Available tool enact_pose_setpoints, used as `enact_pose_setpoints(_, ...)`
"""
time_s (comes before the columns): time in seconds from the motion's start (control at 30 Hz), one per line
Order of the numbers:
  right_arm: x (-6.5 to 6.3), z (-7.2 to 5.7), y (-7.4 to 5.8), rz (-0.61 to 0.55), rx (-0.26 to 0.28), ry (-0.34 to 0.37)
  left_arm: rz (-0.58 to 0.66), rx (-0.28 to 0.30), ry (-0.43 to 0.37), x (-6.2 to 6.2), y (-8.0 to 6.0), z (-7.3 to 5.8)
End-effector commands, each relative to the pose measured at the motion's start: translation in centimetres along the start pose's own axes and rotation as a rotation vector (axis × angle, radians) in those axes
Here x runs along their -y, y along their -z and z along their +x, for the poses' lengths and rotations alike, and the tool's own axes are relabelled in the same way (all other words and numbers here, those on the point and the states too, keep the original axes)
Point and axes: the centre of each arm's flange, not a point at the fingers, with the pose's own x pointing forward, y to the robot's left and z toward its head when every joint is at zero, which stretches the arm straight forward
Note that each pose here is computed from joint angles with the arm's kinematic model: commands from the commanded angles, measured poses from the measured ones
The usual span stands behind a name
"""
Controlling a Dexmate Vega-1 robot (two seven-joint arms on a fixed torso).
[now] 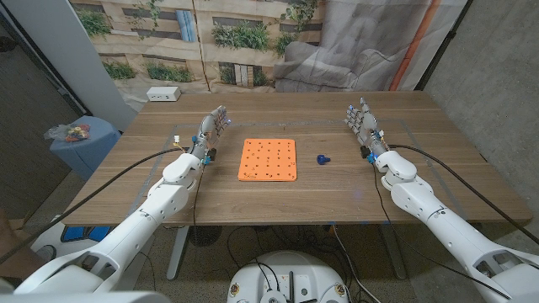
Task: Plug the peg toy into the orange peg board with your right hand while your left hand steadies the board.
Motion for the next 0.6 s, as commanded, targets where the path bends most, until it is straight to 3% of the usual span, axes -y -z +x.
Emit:
enact_pose_setpoints(0.03, 0.0, -0.2, 0.0, -0.008, 0.010, -0.007, 0.017, -0.020, 0.012, 0.3, 0.2, 0.4)
enact_pose_setpoints(0.6, -0.6, -0.1, -0.1, -0.022, -0.001, -0.030, 0.118, -0.021, 0.048, -0.1, -2.2, -1.2)
